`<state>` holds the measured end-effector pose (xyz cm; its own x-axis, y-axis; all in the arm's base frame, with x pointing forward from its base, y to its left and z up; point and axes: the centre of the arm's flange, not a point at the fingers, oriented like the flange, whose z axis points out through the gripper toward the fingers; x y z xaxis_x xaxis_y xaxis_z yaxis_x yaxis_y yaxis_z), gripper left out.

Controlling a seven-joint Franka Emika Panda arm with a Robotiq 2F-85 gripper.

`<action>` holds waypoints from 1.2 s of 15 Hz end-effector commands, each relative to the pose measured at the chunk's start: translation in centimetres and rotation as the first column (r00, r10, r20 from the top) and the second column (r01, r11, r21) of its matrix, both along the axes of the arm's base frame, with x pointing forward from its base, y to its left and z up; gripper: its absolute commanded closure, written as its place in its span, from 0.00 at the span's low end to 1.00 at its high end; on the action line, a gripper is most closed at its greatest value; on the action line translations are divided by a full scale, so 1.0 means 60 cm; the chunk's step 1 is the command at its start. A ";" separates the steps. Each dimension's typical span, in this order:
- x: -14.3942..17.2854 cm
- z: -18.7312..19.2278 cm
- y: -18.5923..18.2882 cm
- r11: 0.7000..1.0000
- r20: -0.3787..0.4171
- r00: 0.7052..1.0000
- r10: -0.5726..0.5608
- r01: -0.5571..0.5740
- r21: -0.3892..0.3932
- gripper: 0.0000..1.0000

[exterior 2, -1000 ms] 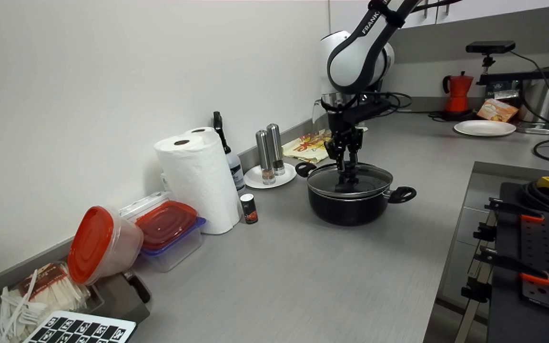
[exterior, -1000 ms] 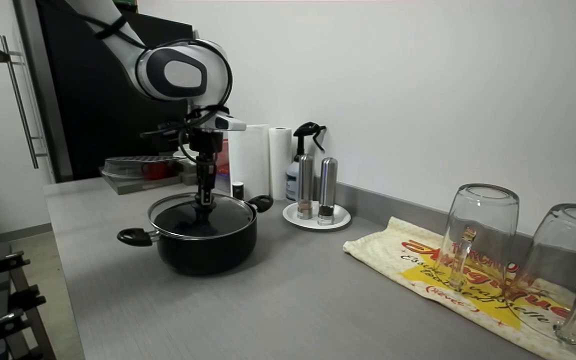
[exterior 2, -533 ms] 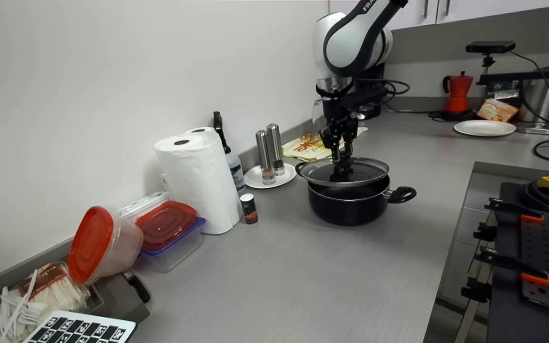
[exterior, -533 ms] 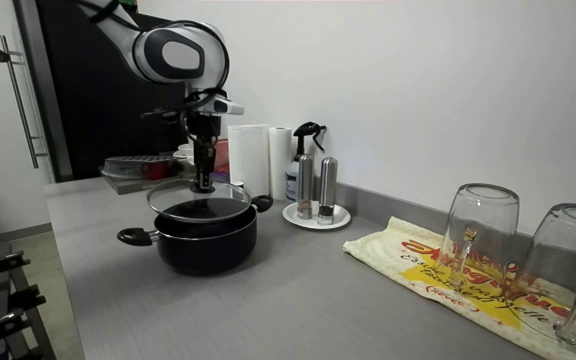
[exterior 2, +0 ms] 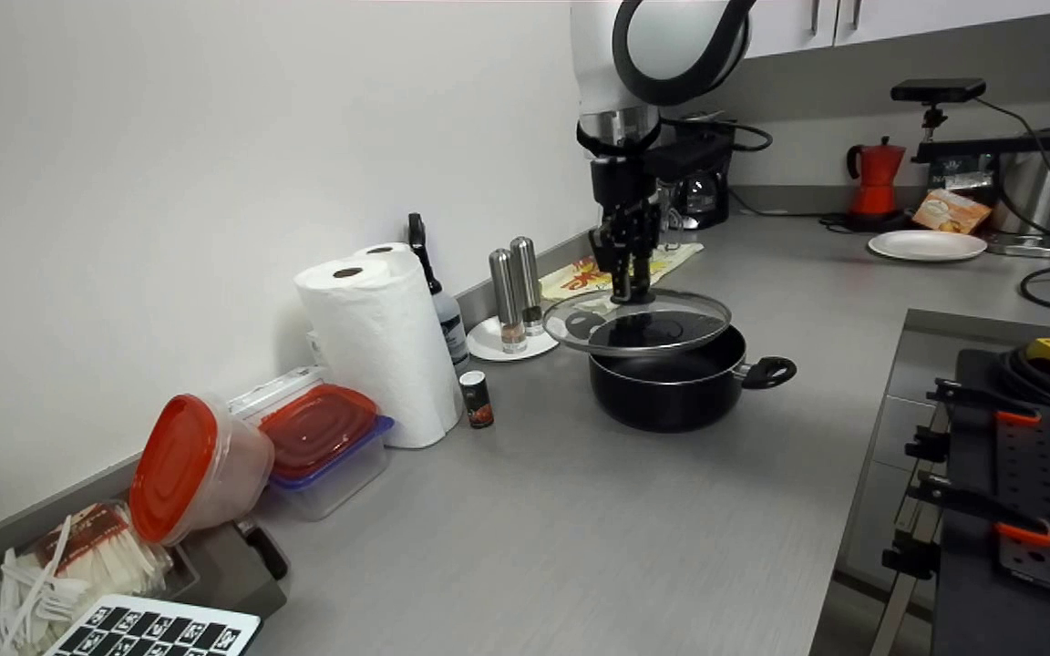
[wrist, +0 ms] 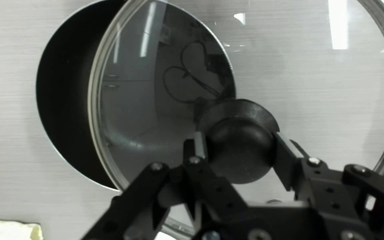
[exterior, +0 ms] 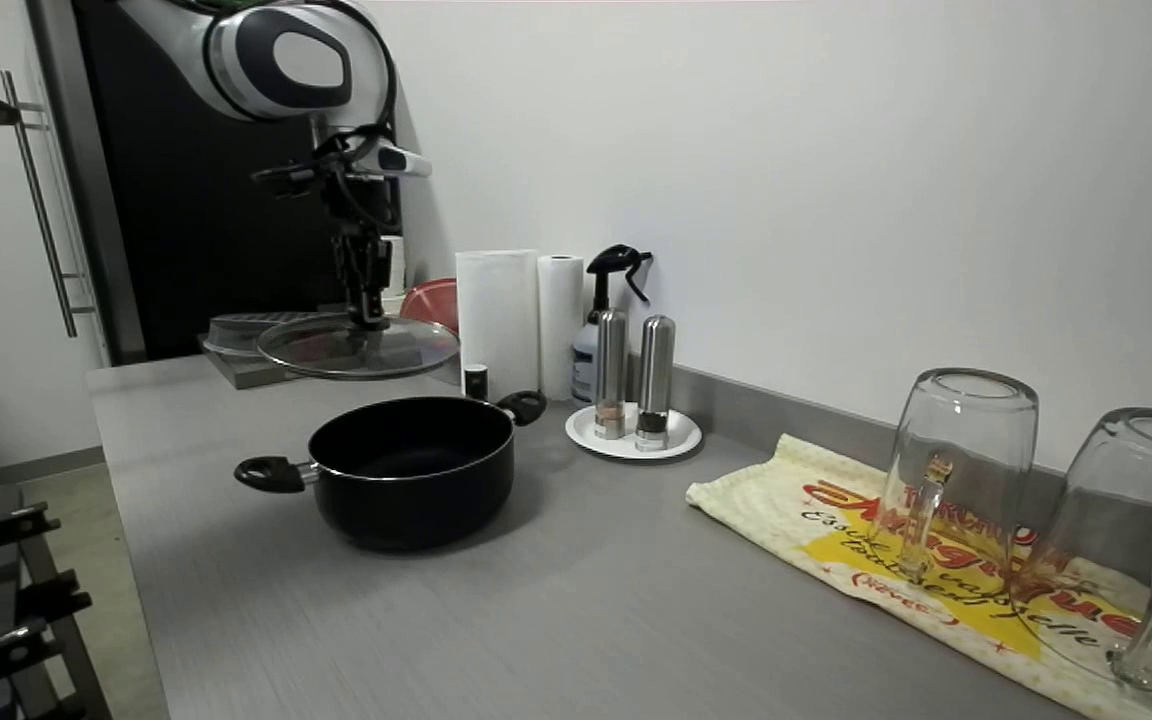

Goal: Take the lid off the pot

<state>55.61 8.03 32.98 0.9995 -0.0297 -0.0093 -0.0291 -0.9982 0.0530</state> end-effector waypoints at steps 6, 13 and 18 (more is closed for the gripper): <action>-0.095 -0.013 0.237 0.952 0.019 0.953 0.304 -0.302 -0.049 0.75; -0.112 -0.056 0.366 0.898 0.045 0.900 0.433 -0.427 -0.109 0.75; -0.093 -0.098 0.435 0.872 0.054 0.876 0.480 -0.469 -0.142 0.75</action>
<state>48.07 31.16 27.86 0.8972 0.4409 0.0240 0.4311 -0.8865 0.1679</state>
